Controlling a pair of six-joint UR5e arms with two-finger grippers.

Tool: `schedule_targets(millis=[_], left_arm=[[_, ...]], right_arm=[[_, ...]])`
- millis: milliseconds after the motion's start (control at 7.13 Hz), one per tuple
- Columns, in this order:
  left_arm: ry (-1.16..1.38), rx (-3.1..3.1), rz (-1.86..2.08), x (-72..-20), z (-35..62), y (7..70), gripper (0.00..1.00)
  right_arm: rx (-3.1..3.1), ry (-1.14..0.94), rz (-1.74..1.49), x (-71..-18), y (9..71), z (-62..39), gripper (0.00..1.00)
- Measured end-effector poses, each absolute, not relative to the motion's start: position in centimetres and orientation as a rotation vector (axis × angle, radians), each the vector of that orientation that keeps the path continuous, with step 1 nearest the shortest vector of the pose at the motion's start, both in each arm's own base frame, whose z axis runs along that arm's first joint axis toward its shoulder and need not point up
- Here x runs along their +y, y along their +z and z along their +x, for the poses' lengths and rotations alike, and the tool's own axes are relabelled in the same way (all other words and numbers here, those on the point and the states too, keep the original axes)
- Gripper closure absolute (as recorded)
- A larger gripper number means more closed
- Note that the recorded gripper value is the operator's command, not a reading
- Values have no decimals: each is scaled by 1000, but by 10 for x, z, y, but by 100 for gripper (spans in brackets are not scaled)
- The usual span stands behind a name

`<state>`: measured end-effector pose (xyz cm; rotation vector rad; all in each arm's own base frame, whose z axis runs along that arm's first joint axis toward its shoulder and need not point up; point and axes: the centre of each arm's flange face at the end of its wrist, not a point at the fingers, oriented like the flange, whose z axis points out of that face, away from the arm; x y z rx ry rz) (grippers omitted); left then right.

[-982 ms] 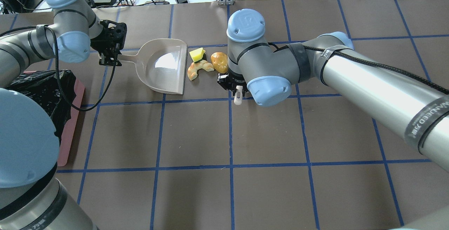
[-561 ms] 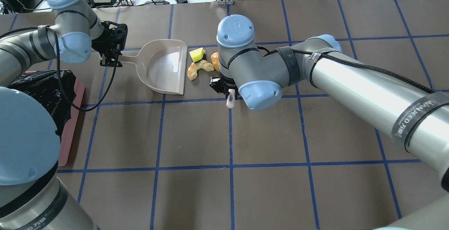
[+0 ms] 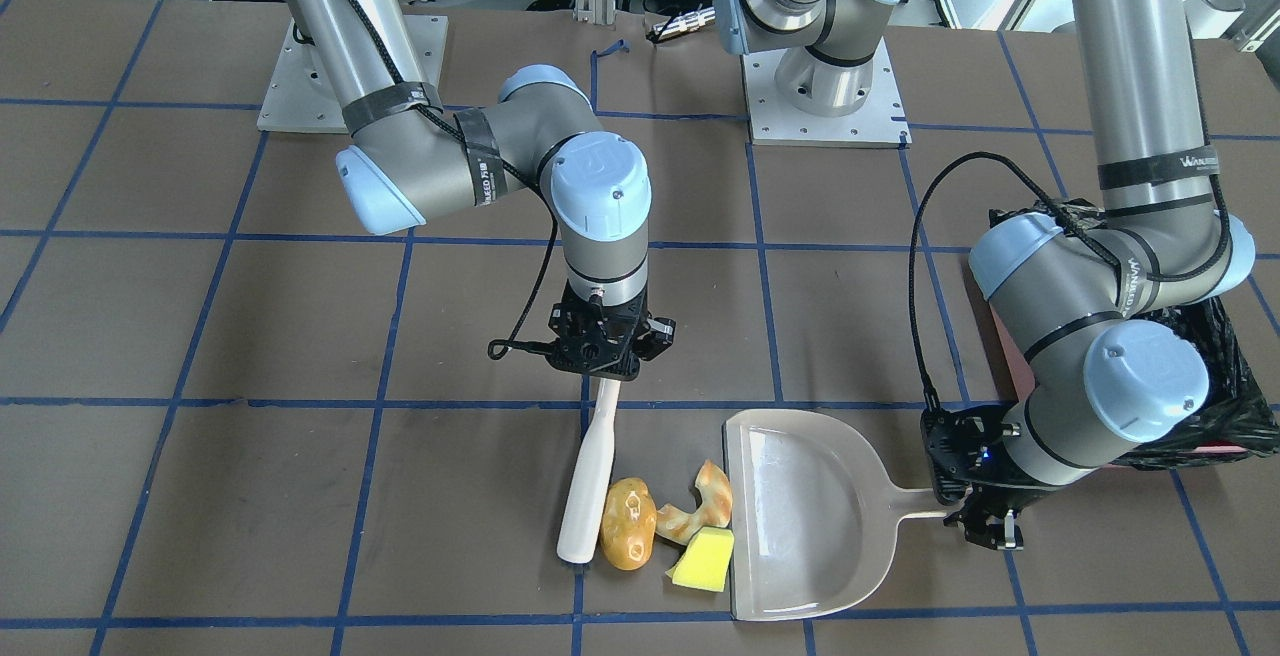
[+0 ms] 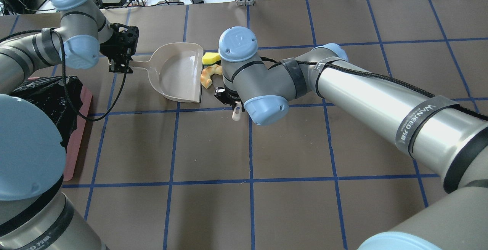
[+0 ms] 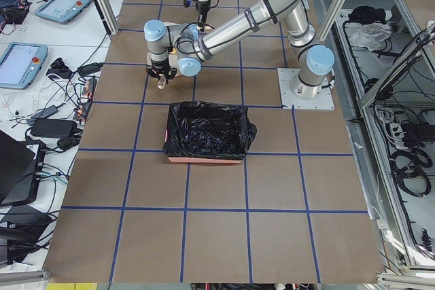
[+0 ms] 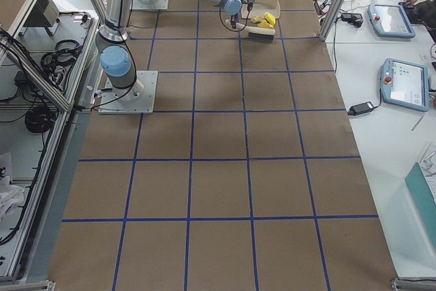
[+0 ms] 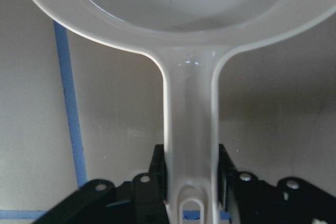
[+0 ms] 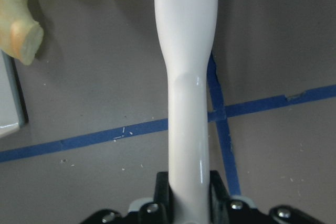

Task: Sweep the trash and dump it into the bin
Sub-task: 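Sweep the sponge, croissant and potato into the dustpan with the right-held brush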

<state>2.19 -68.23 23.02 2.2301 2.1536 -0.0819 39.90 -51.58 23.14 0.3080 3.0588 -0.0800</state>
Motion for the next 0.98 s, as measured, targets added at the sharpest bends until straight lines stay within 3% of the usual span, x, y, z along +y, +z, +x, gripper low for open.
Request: schedule_targets(millis=[982], left_arm=[[-87, 2141, 2222, -686, 15, 238, 96]], right_arm=[[3002, -102, 339, -518, 232, 467, 98]])
